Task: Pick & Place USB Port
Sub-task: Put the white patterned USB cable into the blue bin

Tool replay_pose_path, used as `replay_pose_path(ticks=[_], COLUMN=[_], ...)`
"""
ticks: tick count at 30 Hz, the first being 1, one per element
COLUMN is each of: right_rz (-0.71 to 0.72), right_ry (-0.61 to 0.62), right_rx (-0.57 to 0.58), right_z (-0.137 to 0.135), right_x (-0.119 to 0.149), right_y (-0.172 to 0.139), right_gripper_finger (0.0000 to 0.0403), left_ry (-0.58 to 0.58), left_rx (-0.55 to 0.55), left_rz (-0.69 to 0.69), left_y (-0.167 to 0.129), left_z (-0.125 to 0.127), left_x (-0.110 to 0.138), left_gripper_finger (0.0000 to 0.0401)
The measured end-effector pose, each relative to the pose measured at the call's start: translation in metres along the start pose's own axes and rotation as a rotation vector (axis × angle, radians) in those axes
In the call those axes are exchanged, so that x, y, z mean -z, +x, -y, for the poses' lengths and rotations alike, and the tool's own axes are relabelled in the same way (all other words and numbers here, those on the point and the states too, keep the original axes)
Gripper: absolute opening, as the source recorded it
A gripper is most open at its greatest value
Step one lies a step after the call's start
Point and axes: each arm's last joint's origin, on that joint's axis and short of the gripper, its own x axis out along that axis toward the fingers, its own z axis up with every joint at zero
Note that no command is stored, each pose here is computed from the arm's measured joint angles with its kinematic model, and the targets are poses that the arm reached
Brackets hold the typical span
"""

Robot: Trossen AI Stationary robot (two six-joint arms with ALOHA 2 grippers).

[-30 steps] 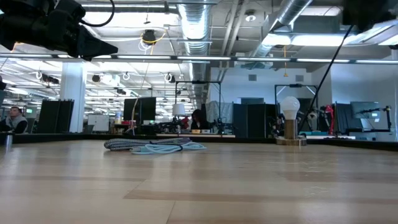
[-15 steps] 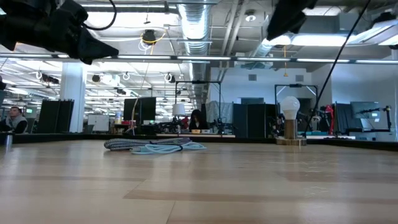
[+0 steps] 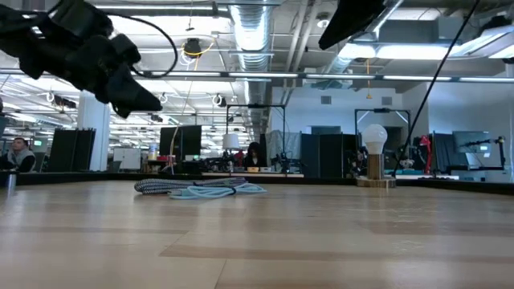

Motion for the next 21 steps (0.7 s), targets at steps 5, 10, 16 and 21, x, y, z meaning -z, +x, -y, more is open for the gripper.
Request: replay_pose_path(ticks=[5, 10, 16, 21], right_rz=[-0.005, -0.018, -0.068, -0.114], right_ry=[0.018, 0.013, -0.018, 0.026], right_rx=[0.122, 0.226, 0.239, 0.265], right_z=[0.011, 0.018, 0.019, 0.019], right_x=[0.0, 0.001, 0.011, 0.044], right_y=[0.004, 0.005, 0.01, 0.014], right_gripper_finger=[0.012, 0.012, 0.0117, 0.0101], left_ry=[-0.045, -0.033, 0.008, -0.014], left_rx=[0.019, 0.096, 0.153, 0.151], left_rz=[-0.079, -0.096, -0.039, -0.085], left_y=[0.011, 0.022, 0.035, 0.042], left_z=[-0.001, 0.007, 0.015, 0.015], left_x=[0.008, 0.01, 0.006, 0.012], left_gripper_finger=[0.0141, 0.016, 0.0164, 0.0162])
